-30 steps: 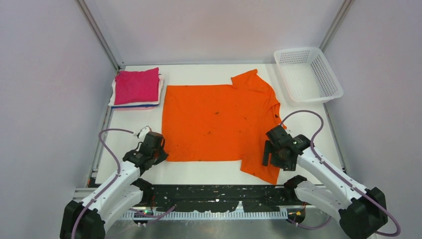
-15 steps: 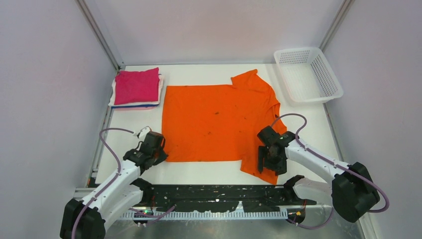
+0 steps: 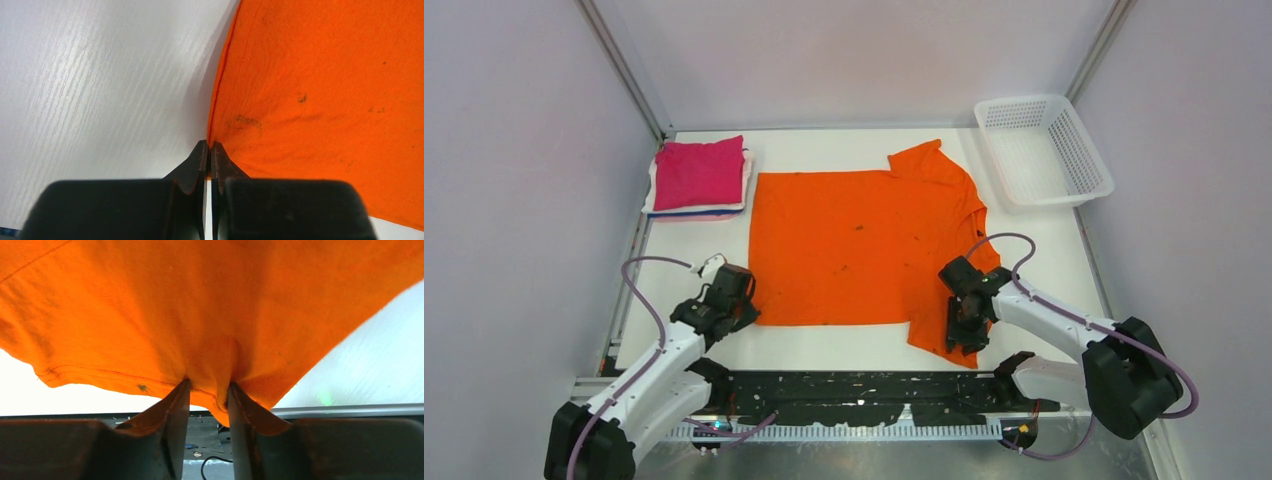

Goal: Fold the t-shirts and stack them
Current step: Grab the side of the flattened tshirt closest away from the robot with both arms, then fold the flattened tshirt in 1/3 of the way

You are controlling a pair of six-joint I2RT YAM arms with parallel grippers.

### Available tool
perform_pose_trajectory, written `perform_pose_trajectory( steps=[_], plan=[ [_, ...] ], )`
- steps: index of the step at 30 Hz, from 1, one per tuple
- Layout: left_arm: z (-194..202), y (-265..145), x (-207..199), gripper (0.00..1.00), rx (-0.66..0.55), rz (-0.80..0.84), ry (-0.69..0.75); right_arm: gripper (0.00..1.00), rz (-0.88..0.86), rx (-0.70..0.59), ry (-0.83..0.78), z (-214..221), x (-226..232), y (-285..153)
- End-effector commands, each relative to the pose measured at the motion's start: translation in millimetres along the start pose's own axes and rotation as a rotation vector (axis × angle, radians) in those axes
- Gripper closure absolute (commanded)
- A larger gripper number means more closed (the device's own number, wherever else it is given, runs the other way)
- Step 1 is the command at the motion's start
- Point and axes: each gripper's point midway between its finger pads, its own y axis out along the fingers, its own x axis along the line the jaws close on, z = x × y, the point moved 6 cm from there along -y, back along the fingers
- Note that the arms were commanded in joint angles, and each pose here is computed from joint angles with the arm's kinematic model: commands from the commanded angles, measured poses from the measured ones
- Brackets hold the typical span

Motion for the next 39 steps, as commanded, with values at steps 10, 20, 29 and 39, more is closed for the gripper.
perform_pose_trajectory(
  steps=[10,20,29,39],
  plan=[
    [12.0,-17.5,21.6,1.00,0.034,-0.051,-0.004,0.95,-0.055,-0.037,0.015,10.8,0.5,-7.6],
    [6.0,-22.9,3.4,1.00,-0.006,0.103,-0.057,0.95,-0.137,-0.241,-0.025,-24.6,21.9,-34.4],
    [-16.4,-28.2,-16.3,1.00,-0.029,0.123,-0.031,0.95,-0.180,-0.436,-0.024,-63.7,40.6,-69.1],
    [-53.3,-23.3,-25.9,1.00,-0.066,0.101,-0.073,0.95,-0.144,-0.554,-0.011,-107.2,47.3,-87.0]
  ],
)
